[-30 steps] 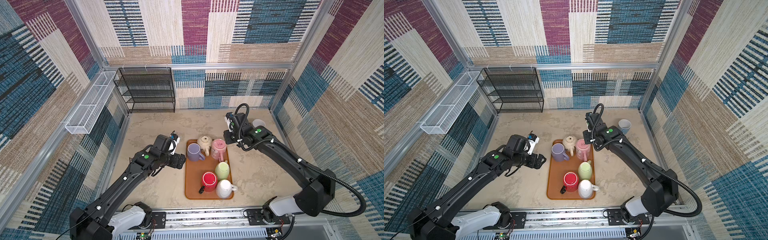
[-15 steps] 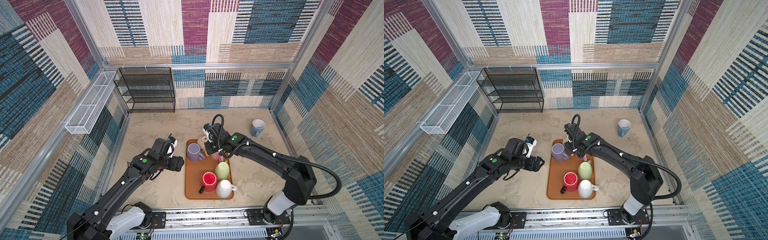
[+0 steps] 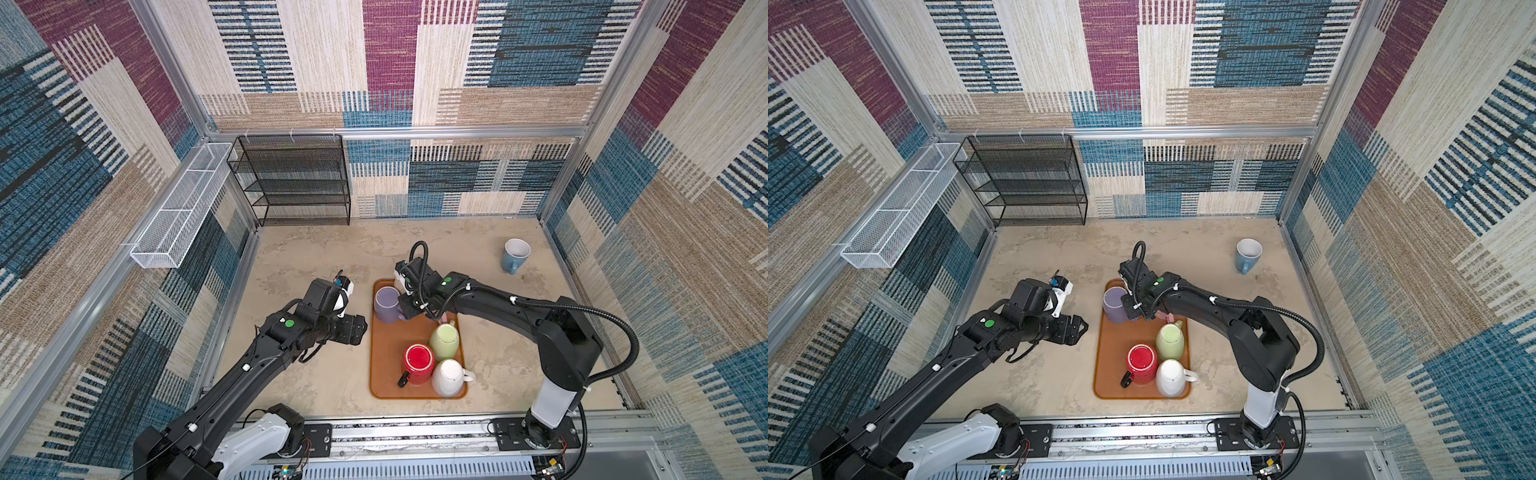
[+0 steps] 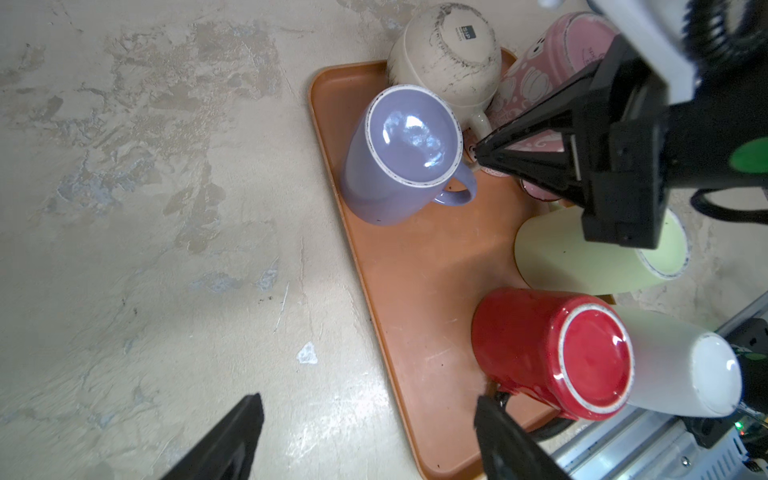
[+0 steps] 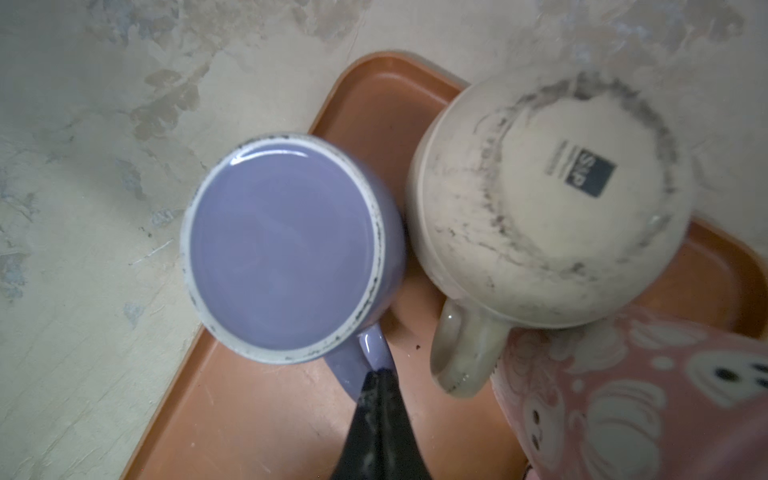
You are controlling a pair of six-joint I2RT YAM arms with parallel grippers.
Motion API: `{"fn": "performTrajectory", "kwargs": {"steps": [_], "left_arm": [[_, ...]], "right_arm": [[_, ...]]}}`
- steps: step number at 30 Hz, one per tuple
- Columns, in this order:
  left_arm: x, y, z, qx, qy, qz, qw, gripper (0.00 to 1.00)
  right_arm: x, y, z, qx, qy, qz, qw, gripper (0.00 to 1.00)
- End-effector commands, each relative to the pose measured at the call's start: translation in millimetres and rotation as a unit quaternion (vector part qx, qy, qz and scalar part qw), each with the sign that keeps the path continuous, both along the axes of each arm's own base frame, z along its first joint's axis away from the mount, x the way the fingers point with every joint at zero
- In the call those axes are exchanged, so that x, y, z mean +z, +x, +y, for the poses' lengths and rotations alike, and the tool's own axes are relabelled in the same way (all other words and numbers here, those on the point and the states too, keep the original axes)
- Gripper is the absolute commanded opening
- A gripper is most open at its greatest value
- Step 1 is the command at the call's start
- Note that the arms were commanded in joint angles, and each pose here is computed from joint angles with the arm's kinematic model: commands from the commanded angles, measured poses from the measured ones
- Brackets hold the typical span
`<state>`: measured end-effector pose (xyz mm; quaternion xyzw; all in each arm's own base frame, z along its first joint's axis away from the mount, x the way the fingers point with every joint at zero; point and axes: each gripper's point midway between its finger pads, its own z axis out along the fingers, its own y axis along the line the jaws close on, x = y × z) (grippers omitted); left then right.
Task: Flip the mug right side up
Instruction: 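Move the right gripper back over the tray above the purple mug, then lower the left gripper onto the purple mug's base while the right gripper hovers beside it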
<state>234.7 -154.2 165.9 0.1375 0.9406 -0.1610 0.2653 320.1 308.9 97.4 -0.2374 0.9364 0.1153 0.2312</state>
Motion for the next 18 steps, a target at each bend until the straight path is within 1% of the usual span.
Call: {"fn": "performTrajectory", "kwargs": {"steps": [1,8,18], "left_arm": [[-0.3,1.1,2.5,0.007,0.004,-0.003,1.0,0.85],[-0.7,1.1,4.2,0.008,0.007,-0.006,1.0,0.85],[-1.5,0.7,5.0,0.004,0.011,-0.008,1.0,0.84]], "right_arm": [[-5.1,2.4,7.3,0.0,0.006,-0.001,1.0,0.0],[-9.1,-11.6,25.2,0.024,-0.004,0.006,1.0,0.0],[-5.3,-35.1,65.5,0.06,0.029,0.022,0.998,0.0]]}}
